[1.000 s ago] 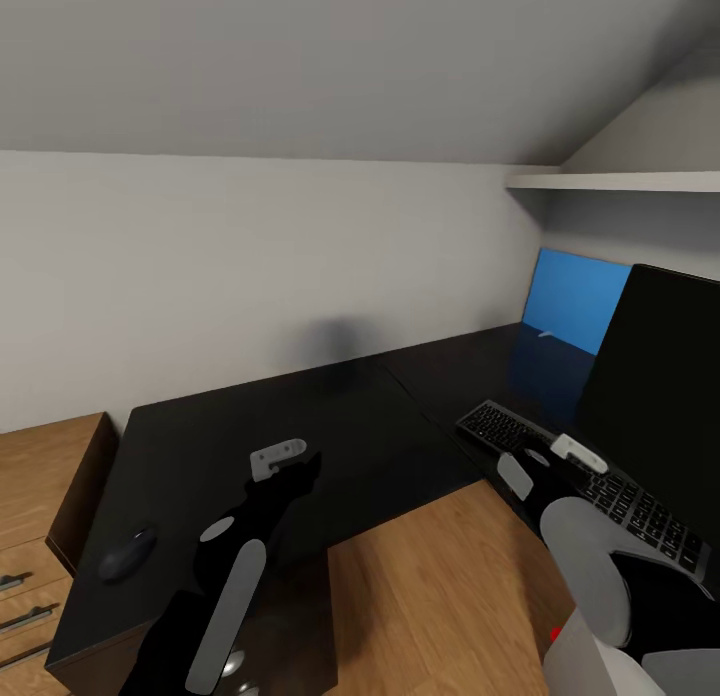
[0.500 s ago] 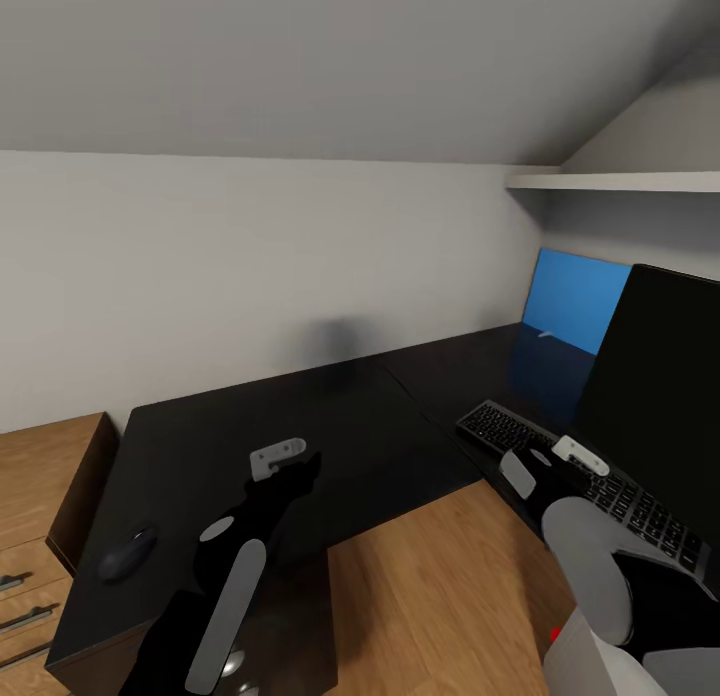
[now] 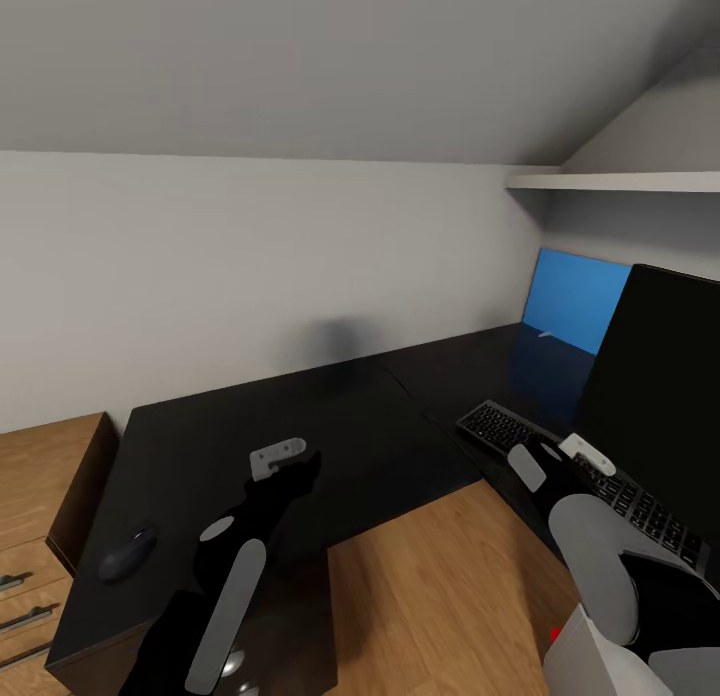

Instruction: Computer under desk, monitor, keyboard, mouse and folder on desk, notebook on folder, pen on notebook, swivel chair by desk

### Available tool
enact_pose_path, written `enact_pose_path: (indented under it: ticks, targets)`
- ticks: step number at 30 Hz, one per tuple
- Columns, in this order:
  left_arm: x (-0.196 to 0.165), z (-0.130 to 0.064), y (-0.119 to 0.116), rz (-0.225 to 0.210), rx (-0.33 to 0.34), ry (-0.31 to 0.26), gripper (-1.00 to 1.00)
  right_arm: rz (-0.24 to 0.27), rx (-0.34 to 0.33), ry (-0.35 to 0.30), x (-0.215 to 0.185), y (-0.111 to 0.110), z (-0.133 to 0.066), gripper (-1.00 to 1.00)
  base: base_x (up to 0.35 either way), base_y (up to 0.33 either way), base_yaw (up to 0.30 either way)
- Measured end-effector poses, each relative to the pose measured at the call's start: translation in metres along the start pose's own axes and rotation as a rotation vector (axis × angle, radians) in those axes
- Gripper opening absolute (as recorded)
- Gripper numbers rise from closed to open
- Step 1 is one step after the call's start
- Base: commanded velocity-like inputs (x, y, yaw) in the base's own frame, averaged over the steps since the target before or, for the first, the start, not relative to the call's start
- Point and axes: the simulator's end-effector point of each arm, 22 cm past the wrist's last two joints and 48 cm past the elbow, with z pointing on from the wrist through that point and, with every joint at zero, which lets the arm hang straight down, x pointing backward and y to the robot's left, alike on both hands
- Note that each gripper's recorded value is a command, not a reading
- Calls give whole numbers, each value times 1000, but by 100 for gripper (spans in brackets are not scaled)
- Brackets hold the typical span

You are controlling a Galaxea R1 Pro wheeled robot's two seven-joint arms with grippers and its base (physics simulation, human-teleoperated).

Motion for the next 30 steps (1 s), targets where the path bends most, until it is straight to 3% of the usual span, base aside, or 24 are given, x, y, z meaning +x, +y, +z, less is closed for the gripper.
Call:
enact_pose_path:
  ticks: [13, 30]
  targets:
    - [0, 0, 0, 0, 0, 0, 100, -11, 2, -1, 1, 1, -1, 100, 0, 0, 23]
    - [0, 0, 1, 0, 0, -1, 100, -14, 4, -2, 1, 0, 0, 100, 0, 0, 261]
